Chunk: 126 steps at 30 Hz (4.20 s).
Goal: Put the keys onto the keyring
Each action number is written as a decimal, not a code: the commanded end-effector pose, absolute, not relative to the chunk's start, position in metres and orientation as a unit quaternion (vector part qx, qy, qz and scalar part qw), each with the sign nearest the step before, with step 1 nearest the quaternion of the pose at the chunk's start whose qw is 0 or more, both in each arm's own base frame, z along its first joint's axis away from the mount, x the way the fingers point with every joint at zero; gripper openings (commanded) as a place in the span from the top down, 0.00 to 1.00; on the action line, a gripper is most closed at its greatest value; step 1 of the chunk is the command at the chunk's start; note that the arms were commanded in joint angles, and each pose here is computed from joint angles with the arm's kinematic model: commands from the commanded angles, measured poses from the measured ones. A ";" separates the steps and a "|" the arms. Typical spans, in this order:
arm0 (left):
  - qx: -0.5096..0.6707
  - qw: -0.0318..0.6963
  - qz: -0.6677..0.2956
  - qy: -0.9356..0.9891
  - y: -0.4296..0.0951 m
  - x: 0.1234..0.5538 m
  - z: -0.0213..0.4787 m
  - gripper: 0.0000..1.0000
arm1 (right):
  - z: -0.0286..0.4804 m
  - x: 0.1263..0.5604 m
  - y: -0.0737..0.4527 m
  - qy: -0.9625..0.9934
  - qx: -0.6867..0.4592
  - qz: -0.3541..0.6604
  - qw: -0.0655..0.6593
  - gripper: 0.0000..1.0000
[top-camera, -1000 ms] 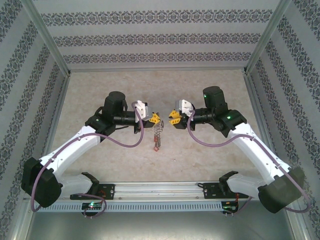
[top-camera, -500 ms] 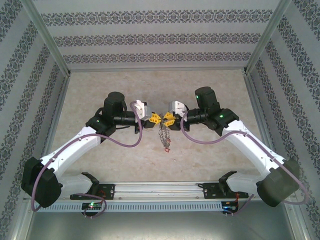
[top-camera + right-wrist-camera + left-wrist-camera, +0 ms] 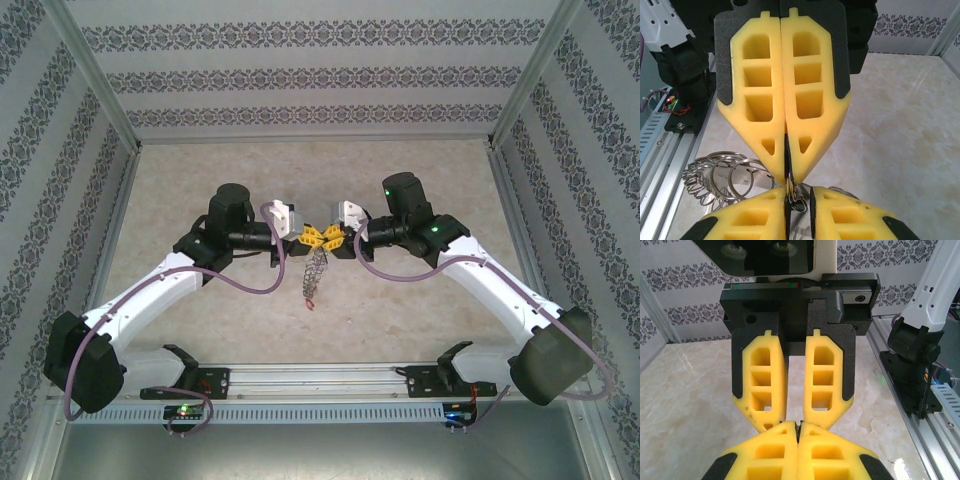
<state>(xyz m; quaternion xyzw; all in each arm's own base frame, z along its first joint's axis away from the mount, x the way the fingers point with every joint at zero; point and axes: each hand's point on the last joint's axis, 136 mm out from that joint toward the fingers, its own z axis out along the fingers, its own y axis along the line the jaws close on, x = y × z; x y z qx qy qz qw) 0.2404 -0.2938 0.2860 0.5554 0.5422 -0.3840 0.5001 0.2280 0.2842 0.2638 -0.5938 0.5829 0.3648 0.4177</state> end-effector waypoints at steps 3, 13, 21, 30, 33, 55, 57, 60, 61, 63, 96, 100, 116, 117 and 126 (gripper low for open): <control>0.559 0.521 -0.391 0.512 -0.296 0.239 0.299 1.00 | 0.281 0.221 0.293 0.553 -0.603 0.384 0.428 0.87; 0.582 0.485 -0.342 0.556 -0.283 0.236 0.279 0.80 | 0.274 0.224 0.285 0.571 -0.612 0.342 0.427 1.00; 0.602 0.444 -0.346 0.566 -0.283 0.232 0.264 0.76 | 0.274 0.223 0.290 0.565 -0.621 0.342 0.422 1.00; 0.602 0.443 -0.348 0.566 -0.285 0.235 0.267 0.78 | 0.271 0.222 0.295 0.567 -0.632 0.323 0.418 1.00; 0.599 0.446 -0.349 0.566 -0.286 0.236 0.269 0.80 | 0.268 0.222 0.296 0.568 -0.636 0.317 0.415 1.00; 0.552 0.524 -0.389 0.518 -0.293 0.238 0.300 1.00 | 0.277 0.219 0.275 0.565 -0.601 0.358 0.438 0.80; 0.552 0.530 -0.392 0.511 -0.293 0.237 0.302 1.00 | 0.277 0.219 0.276 0.565 -0.600 0.358 0.439 0.79; 0.550 0.536 -0.396 0.503 -0.293 0.236 0.305 1.00 | 0.275 0.220 0.276 0.567 -0.600 0.358 0.436 0.78; 0.551 0.536 -0.396 0.502 -0.294 0.235 0.306 1.00 | 0.273 0.221 0.276 0.569 -0.599 0.358 0.435 0.78; 0.552 0.537 -0.398 0.498 -0.293 0.234 0.308 1.00 | 0.271 0.221 0.276 0.570 -0.599 0.358 0.433 0.78; 0.567 0.545 -0.411 0.461 -0.295 0.224 0.314 1.00 | 0.239 0.224 0.277 0.584 -0.572 0.367 0.444 0.68; 0.572 0.542 -0.413 0.457 -0.295 0.221 0.314 1.00 | 0.244 0.232 0.281 0.581 -0.550 0.359 0.480 0.67; 0.570 0.541 -0.412 0.461 -0.296 0.224 0.315 1.00 | 0.245 0.236 0.277 0.579 -0.526 0.308 0.541 0.82; 0.571 0.540 -0.413 0.461 -0.296 0.224 0.315 1.00 | 0.245 0.237 0.277 0.581 -0.526 0.305 0.541 0.84; 0.570 0.540 -0.409 0.465 -0.294 0.222 0.317 1.00 | 0.243 0.239 0.271 0.585 -0.535 0.277 0.542 0.94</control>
